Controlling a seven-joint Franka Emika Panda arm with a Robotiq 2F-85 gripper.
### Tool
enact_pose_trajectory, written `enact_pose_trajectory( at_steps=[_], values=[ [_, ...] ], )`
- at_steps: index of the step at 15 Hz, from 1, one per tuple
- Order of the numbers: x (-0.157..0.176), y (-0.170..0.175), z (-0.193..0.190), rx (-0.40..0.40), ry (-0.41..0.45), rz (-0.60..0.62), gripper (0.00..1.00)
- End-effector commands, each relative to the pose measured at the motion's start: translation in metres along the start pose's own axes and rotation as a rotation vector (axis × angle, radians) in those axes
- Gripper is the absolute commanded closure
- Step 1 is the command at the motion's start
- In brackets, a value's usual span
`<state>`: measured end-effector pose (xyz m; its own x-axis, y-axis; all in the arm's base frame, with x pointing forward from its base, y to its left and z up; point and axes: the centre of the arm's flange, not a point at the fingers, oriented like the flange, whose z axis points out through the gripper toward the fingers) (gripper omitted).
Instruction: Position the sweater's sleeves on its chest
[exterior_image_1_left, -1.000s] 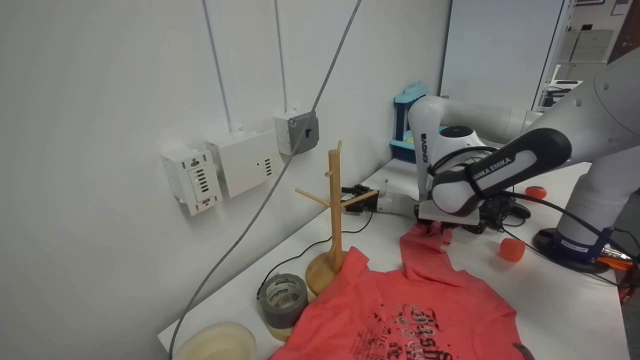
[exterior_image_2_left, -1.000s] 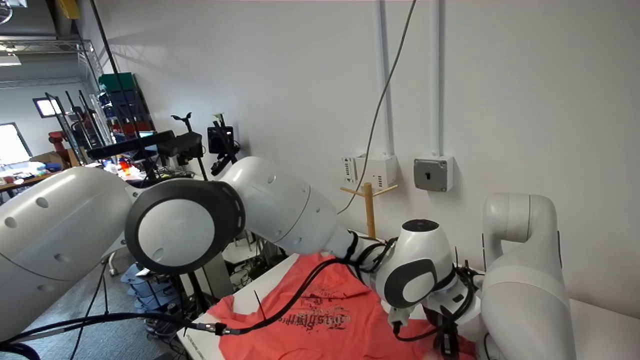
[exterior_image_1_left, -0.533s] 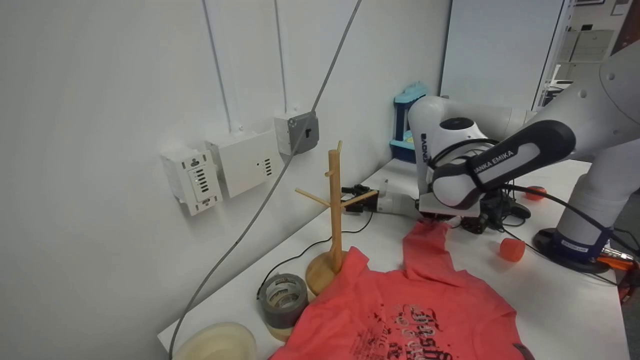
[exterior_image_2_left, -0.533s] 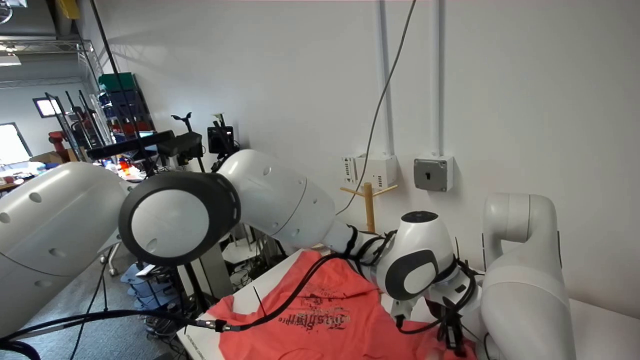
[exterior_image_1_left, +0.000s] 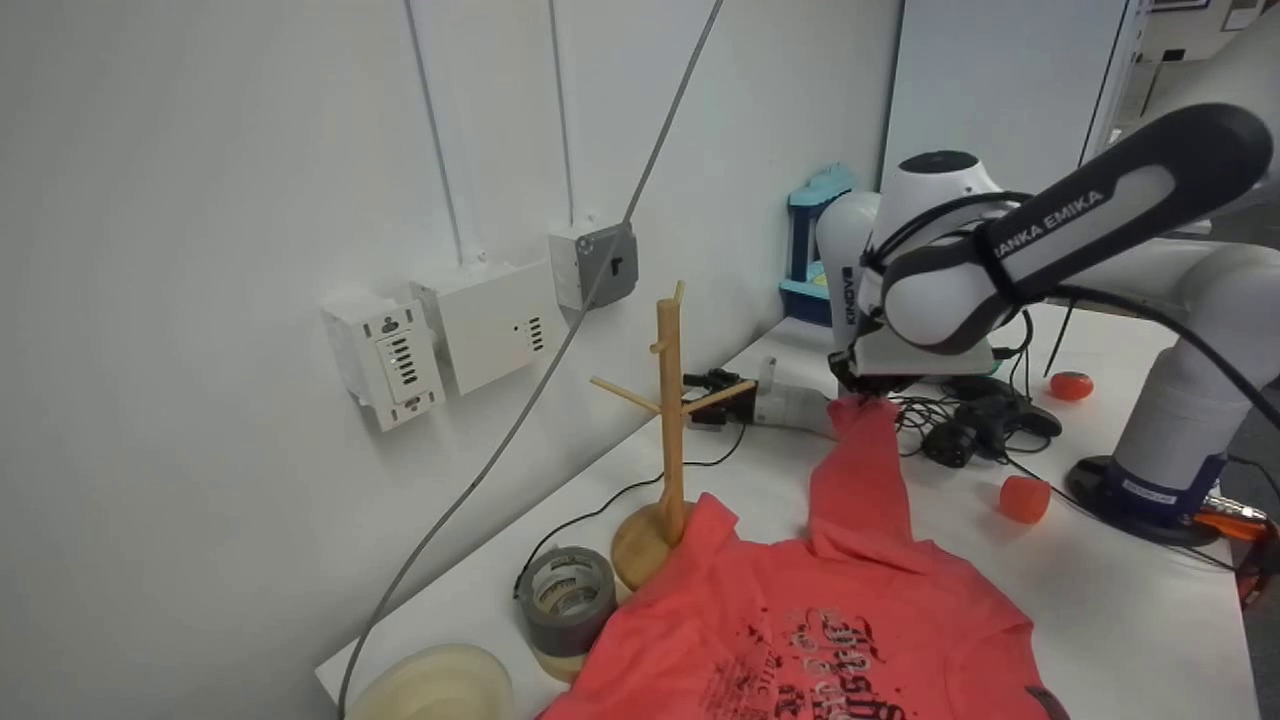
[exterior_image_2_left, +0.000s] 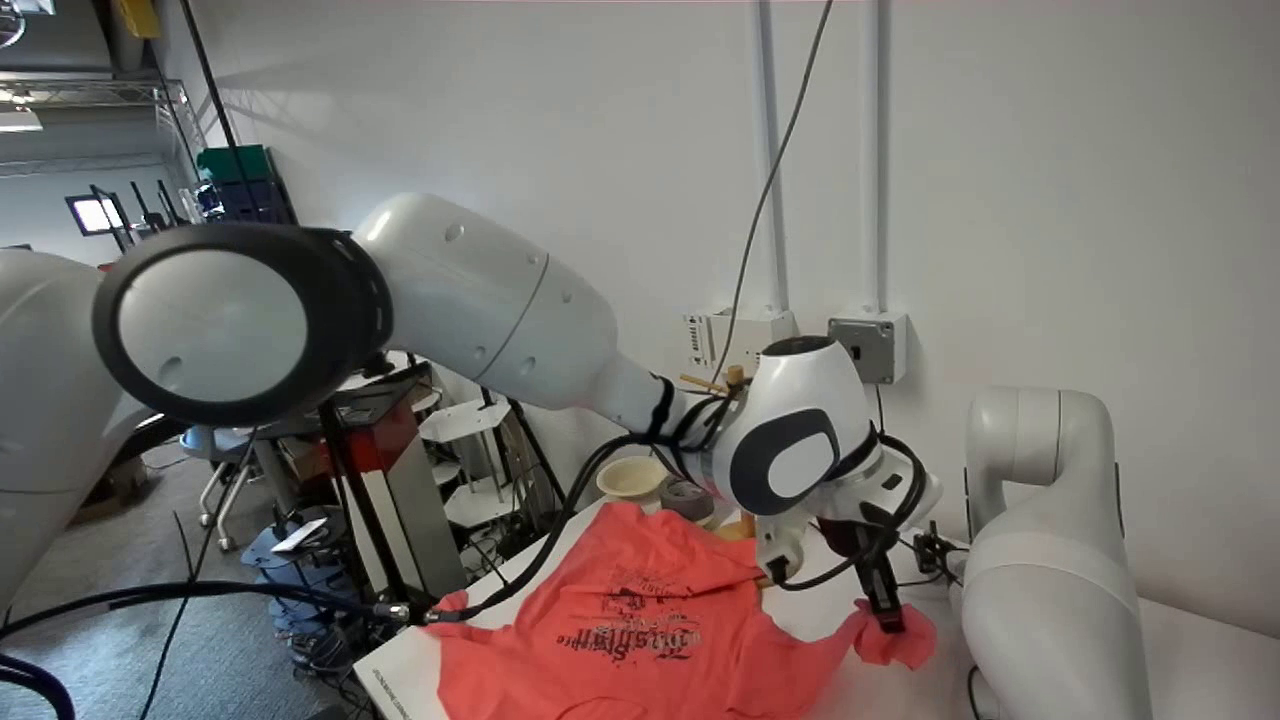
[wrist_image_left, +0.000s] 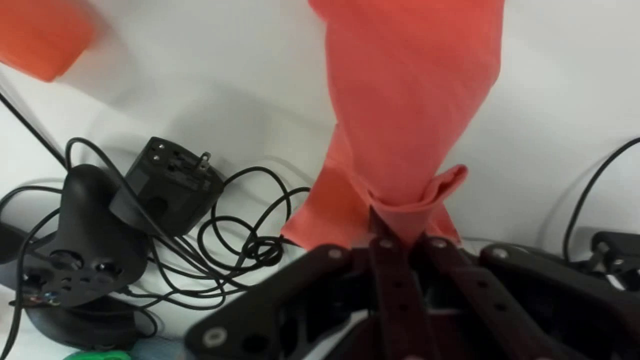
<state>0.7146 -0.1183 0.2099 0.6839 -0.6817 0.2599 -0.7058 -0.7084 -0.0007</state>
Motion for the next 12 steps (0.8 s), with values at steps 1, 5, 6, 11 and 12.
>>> enact_pose_trajectory(
  at_steps=[1, 5, 6, 11, 12],
  values=[
    [-0.040, 0.020, -0.056, 0.045, -0.071, -0.122, 0.99],
    [-0.082, 0.017, -0.085, 0.107, -0.150, -0.253, 0.99],
    [-0.095, 0.015, -0.090, 0.123, -0.179, -0.289, 0.99],
    [-0.150, 0.003, -0.109, 0.165, -0.289, -0.433, 0.99],
    [-0.159, 0.000, -0.109, 0.167, -0.306, -0.454, 0.99]
  ],
)
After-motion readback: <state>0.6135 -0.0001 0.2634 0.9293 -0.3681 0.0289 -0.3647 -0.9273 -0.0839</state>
